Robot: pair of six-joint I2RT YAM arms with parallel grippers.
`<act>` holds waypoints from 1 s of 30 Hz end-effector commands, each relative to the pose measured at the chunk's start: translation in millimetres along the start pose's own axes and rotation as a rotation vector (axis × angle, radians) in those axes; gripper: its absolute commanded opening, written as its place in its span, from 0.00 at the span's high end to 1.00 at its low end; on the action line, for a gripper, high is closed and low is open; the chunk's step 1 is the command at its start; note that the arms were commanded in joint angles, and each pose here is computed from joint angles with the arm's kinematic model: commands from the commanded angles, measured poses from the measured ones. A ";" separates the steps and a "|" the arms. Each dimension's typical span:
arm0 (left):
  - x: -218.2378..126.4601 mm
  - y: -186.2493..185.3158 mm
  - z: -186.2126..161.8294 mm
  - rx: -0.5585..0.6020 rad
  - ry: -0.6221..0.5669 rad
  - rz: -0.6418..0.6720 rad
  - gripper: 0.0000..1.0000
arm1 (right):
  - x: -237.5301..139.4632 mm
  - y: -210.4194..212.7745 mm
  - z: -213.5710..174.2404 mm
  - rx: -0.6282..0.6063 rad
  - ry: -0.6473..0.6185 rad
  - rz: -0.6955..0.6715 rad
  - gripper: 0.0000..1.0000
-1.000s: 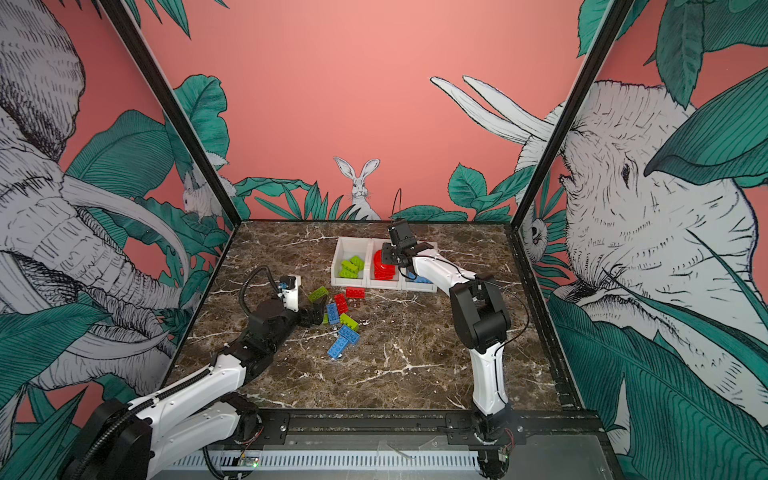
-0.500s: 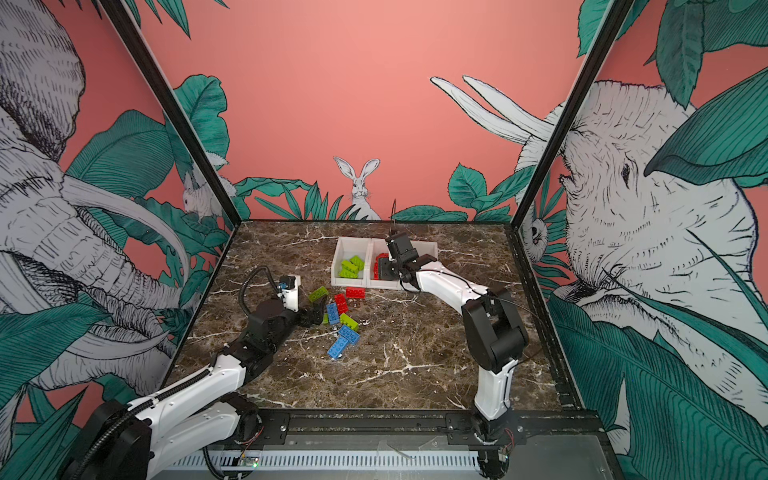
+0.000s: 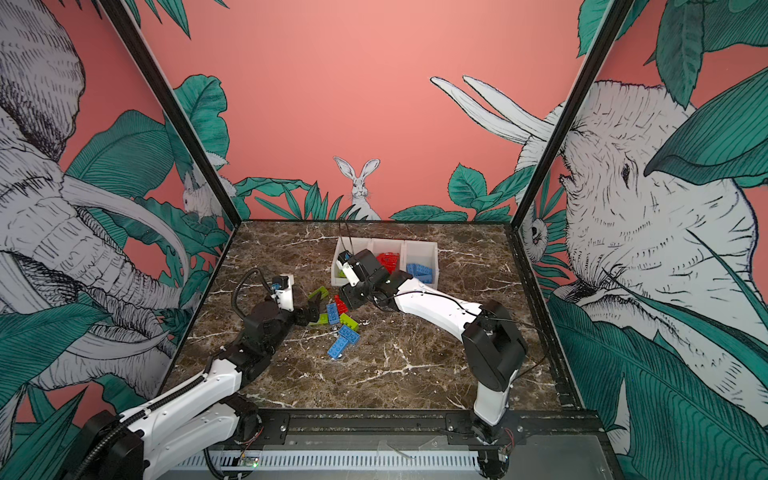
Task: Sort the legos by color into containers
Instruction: 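Move the right gripper back over the pile and lower onto a lime-green brick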
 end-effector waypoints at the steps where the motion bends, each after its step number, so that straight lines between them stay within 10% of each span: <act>1: -4.7 7.8 -1.4 -0.024 -0.014 0.042 0.01 | 17.7 5.6 -14.1 -0.047 0.090 0.029 0.43; 30: -5.4 16.9 -5.9 -0.028 0.005 0.095 0.01 | 77.3 -8.2 -68.0 -0.104 0.371 -0.027 0.51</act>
Point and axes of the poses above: each gripper's point midway between its finger pads, its own x axis out along the fingers, its own y axis along the line the jaws close on, z = x × y, the point moved 1 cm from there along -x, back along the fingers, and after that the axes turned 10 degrees about x, right-handed, at the moved point
